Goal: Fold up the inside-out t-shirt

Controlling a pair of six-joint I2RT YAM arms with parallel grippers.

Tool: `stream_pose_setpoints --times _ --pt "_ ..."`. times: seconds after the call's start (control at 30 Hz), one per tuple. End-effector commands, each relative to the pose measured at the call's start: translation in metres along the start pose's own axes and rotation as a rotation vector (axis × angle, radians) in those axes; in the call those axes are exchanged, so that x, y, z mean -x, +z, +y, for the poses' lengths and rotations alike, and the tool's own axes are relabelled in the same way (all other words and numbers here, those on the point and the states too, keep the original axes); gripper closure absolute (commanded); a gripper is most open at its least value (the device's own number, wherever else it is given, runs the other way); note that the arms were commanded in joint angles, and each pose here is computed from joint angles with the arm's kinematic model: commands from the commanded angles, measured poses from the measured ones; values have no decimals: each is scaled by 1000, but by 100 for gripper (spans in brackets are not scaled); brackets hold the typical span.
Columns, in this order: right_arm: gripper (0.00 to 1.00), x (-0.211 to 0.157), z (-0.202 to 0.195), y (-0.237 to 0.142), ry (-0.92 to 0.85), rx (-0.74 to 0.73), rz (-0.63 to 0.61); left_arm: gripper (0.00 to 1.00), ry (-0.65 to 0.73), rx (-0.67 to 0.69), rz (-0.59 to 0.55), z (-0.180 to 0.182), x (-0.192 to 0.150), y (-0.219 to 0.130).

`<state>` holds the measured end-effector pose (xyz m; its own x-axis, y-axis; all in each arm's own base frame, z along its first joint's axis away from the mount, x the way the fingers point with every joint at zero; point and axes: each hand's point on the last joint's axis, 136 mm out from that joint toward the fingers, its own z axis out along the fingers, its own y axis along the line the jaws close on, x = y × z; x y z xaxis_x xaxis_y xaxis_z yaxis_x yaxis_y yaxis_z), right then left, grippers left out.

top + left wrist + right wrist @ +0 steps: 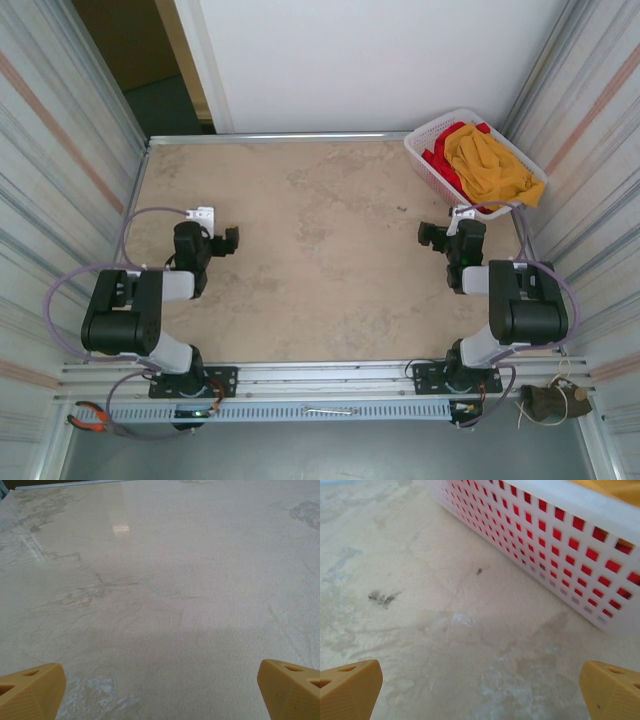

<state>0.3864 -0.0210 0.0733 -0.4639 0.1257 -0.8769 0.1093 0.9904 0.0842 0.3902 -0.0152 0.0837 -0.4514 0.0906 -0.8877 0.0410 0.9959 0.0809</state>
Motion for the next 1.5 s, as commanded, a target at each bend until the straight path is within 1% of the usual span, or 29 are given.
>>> stream_pose_setpoints --times 0.0,0.03,0.07,0.1,0.17,0.23,0.27,0.33,0.37,0.43,0.47,0.53,0.57,0.6,0.73,0.93,0.97,1.03,1.1,1.13,1.3,1.33,1.37,1.4,1.43,1.47 --pt "1 56 -11 -26 77 -82 -24 1 41 97 48 5 43 -15" --pt "1 72 -11 -36 102 -84 -42 1 19 151 81 10 53 -22" --pt "1 88 -13 -48 141 -101 -68 1 -20 166 113 10 62 -29" --pt "1 105 -20 -60 229 -146 -101 1 -57 139 133 2 68 -35" --pt "1 122 -41 -81 437 -243 -106 1 -111 73 162 -17 79 -44" --pt "1 147 -32 -82 455 -123 -82 1 -155 17 205 -36 84 -53" --pt "1 161 -27 -79 440 -90 -55 1 -179 -10 223 -47 87 -57" --pt "1 181 -20 -68 399 -65 16 1 -177 -86 234 -72 94 -68" --pt "1 181 -19 -58 392 -64 80 1 -166 -112 227 -84 99 -73" --pt "0 185 -14 -35 385 -32 181 1 -186 -151 209 -101 109 -82" --pt "1 178 -13 -22 395 -30 257 1 -196 -187 194 -111 115 -87" --pt "4 175 -11 -1 403 -24 349 1 -228 -212 165 -121 127 -93" --pt "7 168 -10 10 413 -23 396 1 -242 -235 157 -127 132 -96" --pt "9 165 -11 17 422 -24 422 1 -250 -262 149 -132 139 -99" --pt "10 159 -30 37 448 -114 421 1 -255 -338 136 -145 149 -106" --pt "9 168 -66 52 403 -274 393 1 -252 -370 152 -153 141 -103" --pt "9 167 -71 57 389 -295 399 1 -256 -382 155 -156 140 -102" --pt "8 177 -75 64 372 -313 386 1 -260 -398 169 -160 136 -100" --pt "6 176 -79 77 351 -339 396 1 -269 -417 183 -164 133 -97" --pt "3 173 -81 83 340 -352 408 1 -275 -426 191 -167 132 -97" --pt "3 153 -86 120 274 -417 473 1 -299 -451 224 -175 127 -92" --pt "4 148 -88 128 261 -433 489 1 -304 -452 231 -176 126 -91" --pt "8 145 -89 132 241 -449 505 1 -309 -454 236 -176 125 -91" --pt "17 142 -91 135 231 -455 519 1 -315 -456 241 -177 125 -91" --pt "36 145 -90 136 221 -446 523 1 -317 -459 243 -177 125 -92" --pt "61 153 -88 134 220 -428 513 1 -319 -464 242 -178 127 -94"
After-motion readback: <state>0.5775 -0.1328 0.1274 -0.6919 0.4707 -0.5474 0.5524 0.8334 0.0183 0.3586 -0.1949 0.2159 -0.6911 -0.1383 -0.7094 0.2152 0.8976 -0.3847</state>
